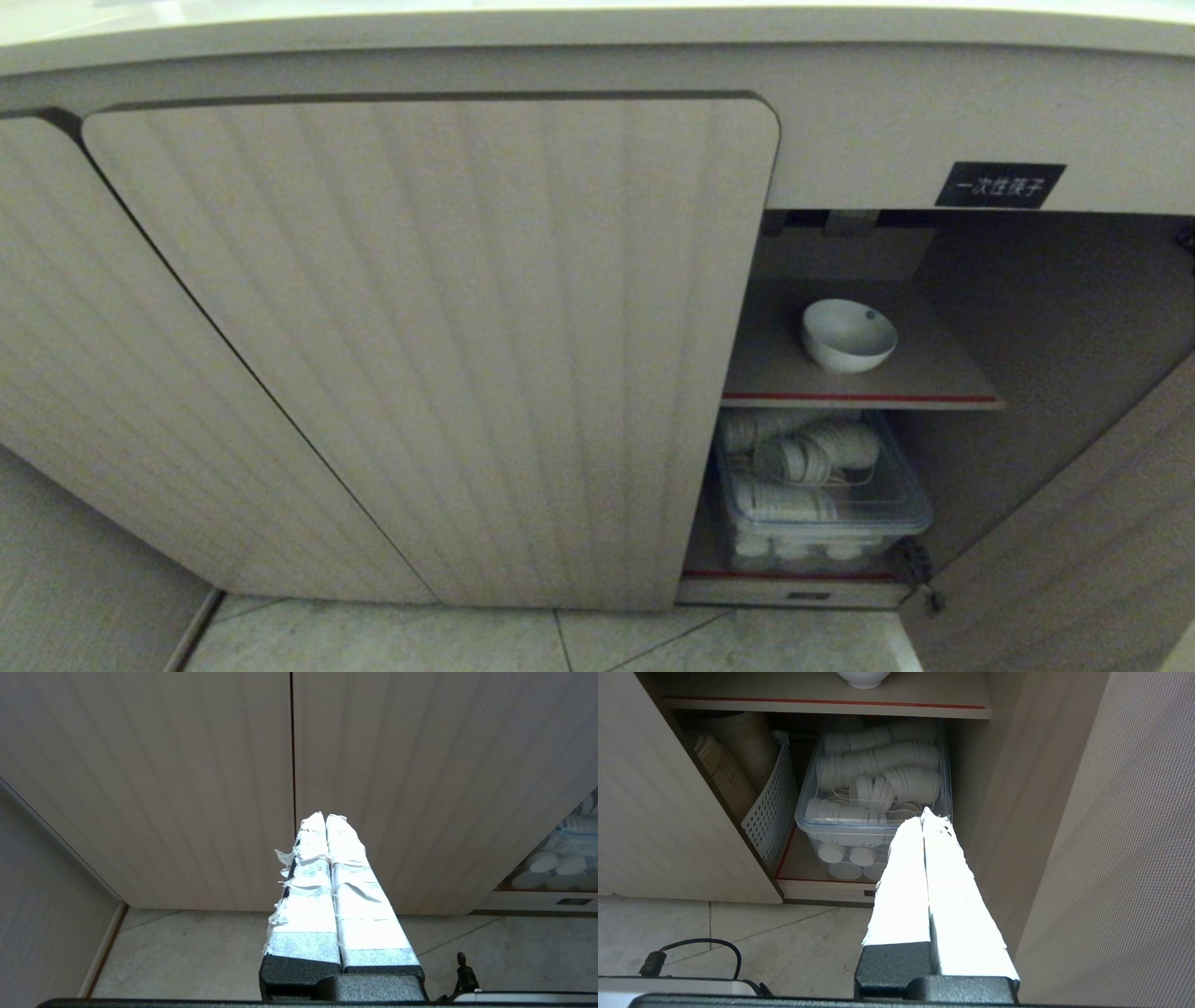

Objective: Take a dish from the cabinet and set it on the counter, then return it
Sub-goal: Close the cabinet door

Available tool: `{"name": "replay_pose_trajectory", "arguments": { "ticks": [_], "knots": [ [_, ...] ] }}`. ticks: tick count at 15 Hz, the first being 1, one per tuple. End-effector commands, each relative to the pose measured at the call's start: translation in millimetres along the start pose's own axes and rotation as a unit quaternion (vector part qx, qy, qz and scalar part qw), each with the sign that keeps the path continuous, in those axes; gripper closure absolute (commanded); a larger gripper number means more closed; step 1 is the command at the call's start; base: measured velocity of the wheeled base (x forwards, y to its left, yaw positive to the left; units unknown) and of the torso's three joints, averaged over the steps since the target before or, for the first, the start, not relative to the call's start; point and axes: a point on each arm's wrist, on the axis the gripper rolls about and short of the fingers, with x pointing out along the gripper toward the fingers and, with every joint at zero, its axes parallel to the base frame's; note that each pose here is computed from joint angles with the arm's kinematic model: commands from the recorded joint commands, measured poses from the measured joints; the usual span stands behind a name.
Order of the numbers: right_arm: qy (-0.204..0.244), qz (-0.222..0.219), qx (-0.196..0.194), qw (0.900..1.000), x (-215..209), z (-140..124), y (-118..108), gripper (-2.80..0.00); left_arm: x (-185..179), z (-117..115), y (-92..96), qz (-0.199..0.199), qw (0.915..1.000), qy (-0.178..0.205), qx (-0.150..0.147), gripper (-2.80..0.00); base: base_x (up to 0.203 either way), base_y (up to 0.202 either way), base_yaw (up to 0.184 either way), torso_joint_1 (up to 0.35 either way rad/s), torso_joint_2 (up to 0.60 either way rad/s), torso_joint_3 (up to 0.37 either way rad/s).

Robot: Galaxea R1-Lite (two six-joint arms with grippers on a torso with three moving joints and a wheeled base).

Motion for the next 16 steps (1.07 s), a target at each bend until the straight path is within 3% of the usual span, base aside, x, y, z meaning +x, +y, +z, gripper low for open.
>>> {"name": "replay_pose_trajectory", "arguments": {
  "ticks": [1, 16],
  "knots": [
    [0.001, 0.0, 0.0, 1.0, 0.1, 0.1, 0.0, 0.0, -0.1, 0.1, 0.0, -0.001, 1.0, -0.001, 0.0, 0.0, 0.0, 0.0, 0.0, 0.0, 0.0, 0.0],
    [0.001, 0.0, 0.001, 1.0, 0.1, -0.1, 0.0, 0.0, 0.0, -0.1, 0.0, 0.0, 1.0, 0.0, 0.0, 0.0, 0.0, 0.0, 0.0, 0.0, 0.0, 0.0]
  ]
}}
